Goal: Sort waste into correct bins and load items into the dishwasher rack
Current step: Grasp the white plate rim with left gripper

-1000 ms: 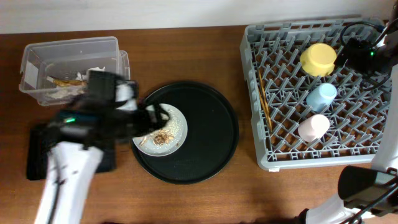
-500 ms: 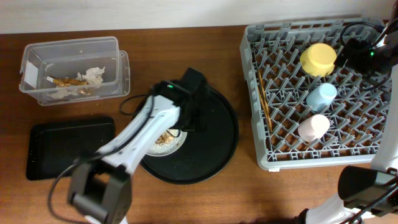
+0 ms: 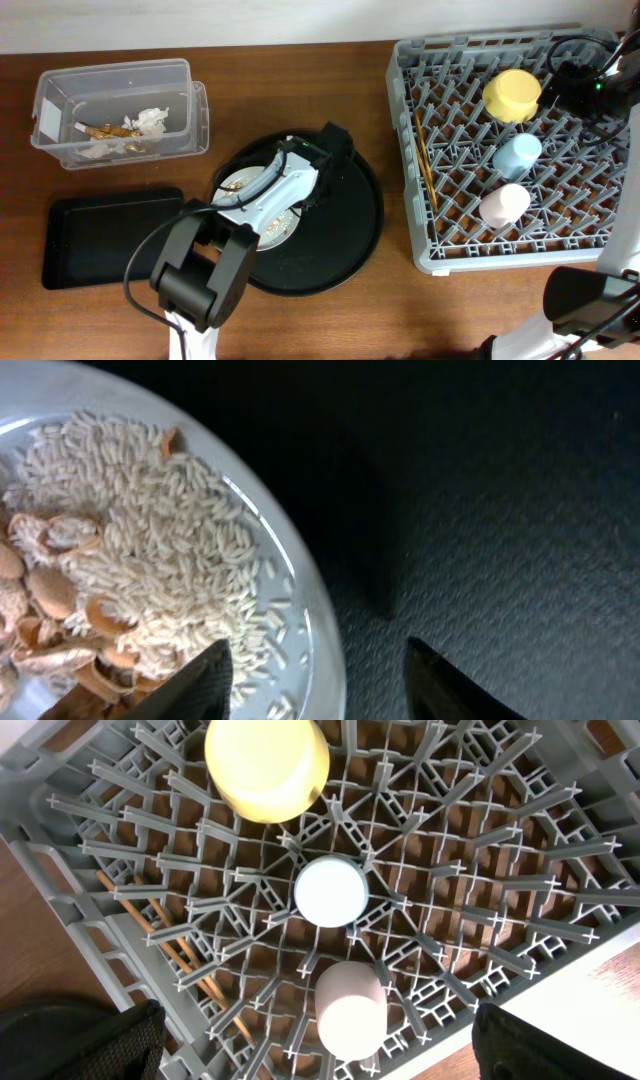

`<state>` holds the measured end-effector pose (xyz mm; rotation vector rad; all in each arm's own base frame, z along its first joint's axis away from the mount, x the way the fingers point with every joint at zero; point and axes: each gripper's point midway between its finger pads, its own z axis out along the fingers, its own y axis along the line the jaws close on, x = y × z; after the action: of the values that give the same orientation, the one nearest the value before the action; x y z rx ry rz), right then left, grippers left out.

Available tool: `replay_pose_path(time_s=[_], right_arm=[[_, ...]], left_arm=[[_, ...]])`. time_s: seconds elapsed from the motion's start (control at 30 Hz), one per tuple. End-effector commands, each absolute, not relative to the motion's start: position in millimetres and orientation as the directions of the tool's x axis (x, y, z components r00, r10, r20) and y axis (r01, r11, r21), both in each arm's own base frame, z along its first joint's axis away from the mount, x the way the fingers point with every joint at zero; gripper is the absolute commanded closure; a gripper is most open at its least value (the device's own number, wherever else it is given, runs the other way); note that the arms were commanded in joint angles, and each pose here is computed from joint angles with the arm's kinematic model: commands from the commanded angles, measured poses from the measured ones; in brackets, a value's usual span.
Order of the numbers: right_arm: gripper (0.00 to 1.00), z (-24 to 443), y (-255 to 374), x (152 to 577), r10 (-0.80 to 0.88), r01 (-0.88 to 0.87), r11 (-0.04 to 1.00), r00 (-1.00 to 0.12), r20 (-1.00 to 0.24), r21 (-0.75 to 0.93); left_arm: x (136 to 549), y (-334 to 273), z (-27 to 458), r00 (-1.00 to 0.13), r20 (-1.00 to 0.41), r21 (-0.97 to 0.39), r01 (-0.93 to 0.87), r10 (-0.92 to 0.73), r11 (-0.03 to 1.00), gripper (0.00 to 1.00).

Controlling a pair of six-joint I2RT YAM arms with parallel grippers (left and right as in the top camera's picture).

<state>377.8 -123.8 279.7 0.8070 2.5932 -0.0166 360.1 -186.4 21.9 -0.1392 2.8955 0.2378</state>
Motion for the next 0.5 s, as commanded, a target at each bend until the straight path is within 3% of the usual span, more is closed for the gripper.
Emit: replay_pose_path(time_s=[0.0, 0.47], right_arm=[[0.02, 279.2, -125.5, 379.2, 0.547, 0.554, 0.825, -0.736, -0.398, 0.111], [0.02, 279.2, -125.5, 379.2, 0.547, 0.554, 0.825, -0.736, -0.398, 0.111]], left_arm=[[367.0, -189.1, 20.1, -0.961, -0.263, 0.155, -0.128, -0.084, 0.98, 0.49], [355.2, -187.2, -3.1, -0.979, -0.192, 0.197, -0.107, -0.069, 0.975, 0.62]])
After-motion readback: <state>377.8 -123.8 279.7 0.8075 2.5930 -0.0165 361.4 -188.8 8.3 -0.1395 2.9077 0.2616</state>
